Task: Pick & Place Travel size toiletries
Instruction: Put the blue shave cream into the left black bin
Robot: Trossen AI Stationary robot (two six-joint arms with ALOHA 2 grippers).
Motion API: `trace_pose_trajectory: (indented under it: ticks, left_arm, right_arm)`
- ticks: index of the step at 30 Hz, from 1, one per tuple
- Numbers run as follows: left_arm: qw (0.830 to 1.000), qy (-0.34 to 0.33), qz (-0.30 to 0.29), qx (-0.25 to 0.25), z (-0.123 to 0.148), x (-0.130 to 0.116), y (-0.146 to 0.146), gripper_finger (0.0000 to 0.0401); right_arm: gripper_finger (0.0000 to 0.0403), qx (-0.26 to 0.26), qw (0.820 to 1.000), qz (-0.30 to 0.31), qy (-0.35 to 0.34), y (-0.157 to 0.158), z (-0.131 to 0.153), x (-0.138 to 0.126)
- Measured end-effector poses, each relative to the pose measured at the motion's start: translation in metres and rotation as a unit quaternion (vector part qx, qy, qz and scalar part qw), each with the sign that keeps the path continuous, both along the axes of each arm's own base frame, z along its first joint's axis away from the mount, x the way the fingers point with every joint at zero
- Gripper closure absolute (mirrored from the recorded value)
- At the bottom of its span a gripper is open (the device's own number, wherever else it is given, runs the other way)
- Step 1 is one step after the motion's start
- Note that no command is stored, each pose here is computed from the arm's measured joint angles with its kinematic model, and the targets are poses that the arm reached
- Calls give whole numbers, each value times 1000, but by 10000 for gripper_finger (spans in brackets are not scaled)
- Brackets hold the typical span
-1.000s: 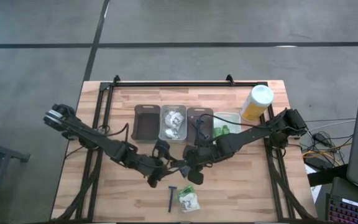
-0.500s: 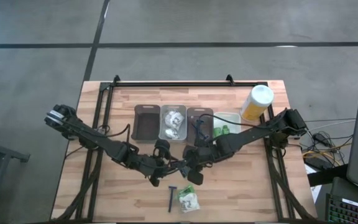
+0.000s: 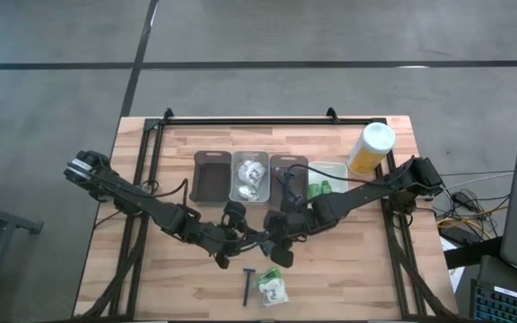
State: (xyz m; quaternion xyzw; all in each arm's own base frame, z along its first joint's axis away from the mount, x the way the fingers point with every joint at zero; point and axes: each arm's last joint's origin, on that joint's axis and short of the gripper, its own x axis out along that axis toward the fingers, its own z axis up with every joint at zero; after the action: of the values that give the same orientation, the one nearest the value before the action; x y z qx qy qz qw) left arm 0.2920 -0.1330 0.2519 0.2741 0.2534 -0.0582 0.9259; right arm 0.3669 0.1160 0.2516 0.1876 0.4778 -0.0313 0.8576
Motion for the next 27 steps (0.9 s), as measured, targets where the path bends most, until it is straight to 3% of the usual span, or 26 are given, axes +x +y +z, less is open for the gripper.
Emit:
trace_pose_trajectory:
  ticks: [9,16,21,27]
  left_arm:
    - [998,41,35,11,-2,-10,6,264]
    - [984,39,168,47,22,-42,27,265]
    - [945,40,323,29,34,-80,56,265]
    - [875,87,476,-12,18,-96,97,265]
  right_arm:
    - [258,-14,1000,-9,-26,-4,17,-8]
    - [183,-80,991,-91,-58,-17,53,-36]
    - [161,-94,979,-172,-52,-27,67,-57]
    - [151,-88,975,-200,-50,-28,69,-61]
